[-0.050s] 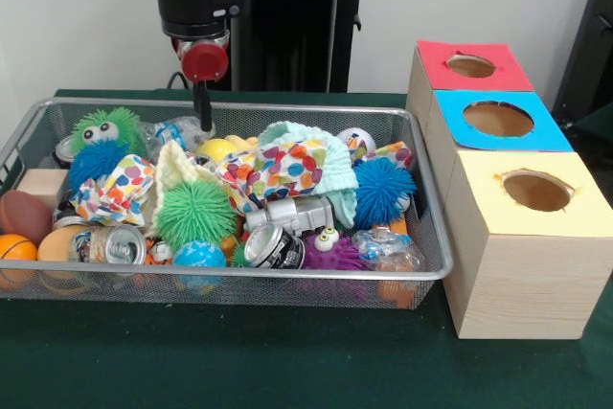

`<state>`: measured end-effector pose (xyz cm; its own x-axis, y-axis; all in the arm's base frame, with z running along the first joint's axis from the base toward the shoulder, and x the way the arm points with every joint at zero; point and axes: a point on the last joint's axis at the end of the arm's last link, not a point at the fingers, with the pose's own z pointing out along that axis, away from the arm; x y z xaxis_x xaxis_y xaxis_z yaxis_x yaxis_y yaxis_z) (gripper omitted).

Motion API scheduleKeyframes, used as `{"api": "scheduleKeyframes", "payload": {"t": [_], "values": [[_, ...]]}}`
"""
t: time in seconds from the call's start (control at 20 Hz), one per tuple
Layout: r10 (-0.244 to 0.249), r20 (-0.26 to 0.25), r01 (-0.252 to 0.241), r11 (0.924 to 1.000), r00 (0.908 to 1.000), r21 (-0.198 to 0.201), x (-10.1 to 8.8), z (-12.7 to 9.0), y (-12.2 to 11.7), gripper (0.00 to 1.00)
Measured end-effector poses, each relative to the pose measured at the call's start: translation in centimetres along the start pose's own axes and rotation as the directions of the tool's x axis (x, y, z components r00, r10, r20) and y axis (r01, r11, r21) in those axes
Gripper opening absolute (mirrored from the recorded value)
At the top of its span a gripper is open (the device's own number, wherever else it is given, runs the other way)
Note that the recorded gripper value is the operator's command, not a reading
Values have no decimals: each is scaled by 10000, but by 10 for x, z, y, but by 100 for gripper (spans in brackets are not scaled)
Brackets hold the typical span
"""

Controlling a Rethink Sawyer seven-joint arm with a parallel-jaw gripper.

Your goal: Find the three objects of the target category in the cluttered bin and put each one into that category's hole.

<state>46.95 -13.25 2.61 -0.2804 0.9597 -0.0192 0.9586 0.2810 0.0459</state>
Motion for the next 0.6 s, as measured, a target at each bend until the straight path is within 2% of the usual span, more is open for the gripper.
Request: {"api": "scheduleKeyframes", "payload": {"t": [0.6], "values": [[349, -89, -349, 9994, 9994, 21, -15, 1, -9, 100]]}}
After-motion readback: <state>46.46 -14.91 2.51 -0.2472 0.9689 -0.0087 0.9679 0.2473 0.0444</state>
